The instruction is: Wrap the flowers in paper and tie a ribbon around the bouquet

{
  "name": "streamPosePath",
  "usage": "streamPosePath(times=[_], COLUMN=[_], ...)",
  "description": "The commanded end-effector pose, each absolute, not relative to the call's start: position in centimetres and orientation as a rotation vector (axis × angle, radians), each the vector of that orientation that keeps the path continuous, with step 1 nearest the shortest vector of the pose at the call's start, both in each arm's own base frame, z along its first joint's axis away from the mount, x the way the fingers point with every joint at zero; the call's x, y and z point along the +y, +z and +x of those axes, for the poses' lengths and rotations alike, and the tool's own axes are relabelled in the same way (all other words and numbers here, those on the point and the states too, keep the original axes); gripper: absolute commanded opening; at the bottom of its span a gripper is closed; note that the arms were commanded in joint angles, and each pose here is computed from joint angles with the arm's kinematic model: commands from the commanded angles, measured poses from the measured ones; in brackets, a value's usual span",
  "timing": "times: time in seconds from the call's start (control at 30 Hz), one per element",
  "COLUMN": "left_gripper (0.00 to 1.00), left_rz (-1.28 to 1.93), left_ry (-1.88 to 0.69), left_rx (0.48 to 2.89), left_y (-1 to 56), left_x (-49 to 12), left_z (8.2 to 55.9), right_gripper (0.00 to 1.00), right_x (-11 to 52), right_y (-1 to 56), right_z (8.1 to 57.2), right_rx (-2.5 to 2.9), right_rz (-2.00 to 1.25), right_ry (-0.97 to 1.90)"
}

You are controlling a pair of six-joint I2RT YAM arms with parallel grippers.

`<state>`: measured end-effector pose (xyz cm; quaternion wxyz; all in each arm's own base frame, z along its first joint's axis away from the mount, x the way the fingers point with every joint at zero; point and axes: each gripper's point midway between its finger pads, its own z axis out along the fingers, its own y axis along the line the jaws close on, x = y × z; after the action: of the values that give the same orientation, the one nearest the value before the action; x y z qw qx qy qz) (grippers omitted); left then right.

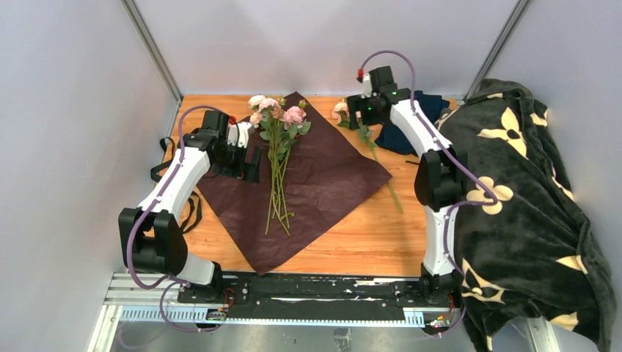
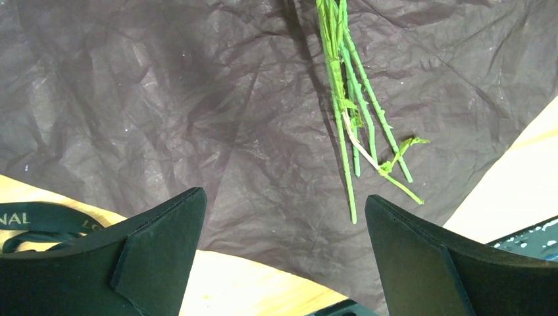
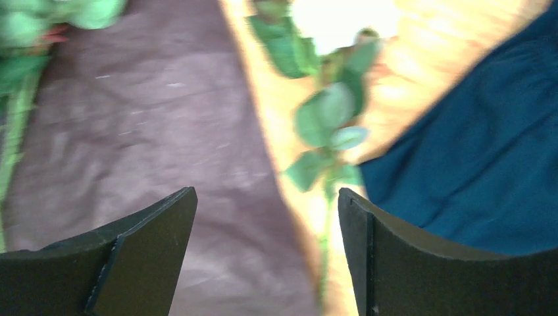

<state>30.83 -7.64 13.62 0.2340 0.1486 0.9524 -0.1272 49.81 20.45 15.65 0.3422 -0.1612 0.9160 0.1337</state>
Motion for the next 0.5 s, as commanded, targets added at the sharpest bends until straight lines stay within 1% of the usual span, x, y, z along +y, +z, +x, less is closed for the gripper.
streamPosePath(times=[0.0, 0.1, 0.17, 0.27, 0.3, 0.33, 0.43, 0.47], left_gripper=[0.99, 0.99, 0.99, 0.99, 0.99, 0.99, 0.99, 0.99], left_rz=[0.429, 0.432, 0.433, 0.437, 0.438, 0.44, 0.442, 0.441], left_ry=[-0.334, -0.33, -0.333, -0.337, -0.336, -0.338, -0.343, -0.343], left_rx=[2.591, 2.587, 2.585, 2.586, 2.586, 2.586, 2.586, 2.584], left_y=[13.9, 14.0, 14.0, 14.0, 14.0, 13.9, 13.9, 14.0], left_x=[-7.4, -7.3, -7.4, -7.4, -7.4, -7.4, -7.5, -7.5], left_z=[30.9, 30.8, 30.8, 30.6, 30.6, 30.6, 30.6, 30.6], right_gripper=[0.85, 0.88, 0.87, 0.79, 0.7, 0.51, 0.06, 0.0], right_x=[14.7, 15.5, 15.3, 14.1, 13.9, 13.7, 12.5, 12.2], right_y=[8.8, 8.0, 6.7, 4.1, 3.3, 2.5, 0.8, 0.7], right_z=[49.6, 51.4, 52.6, 53.8, 54.1, 54.1, 54.1, 54.1], right_rx=[2.595, 2.543, 2.533, 2.573, 2.584, 2.599, 2.643, 2.647], right_rz=[-0.605, -0.634, -0.588, -0.556, -0.544, -0.528, -0.489, -0.477], right_ry=[0.288, 0.397, 0.438, 0.346, 0.324, 0.305, 0.184, 0.158])
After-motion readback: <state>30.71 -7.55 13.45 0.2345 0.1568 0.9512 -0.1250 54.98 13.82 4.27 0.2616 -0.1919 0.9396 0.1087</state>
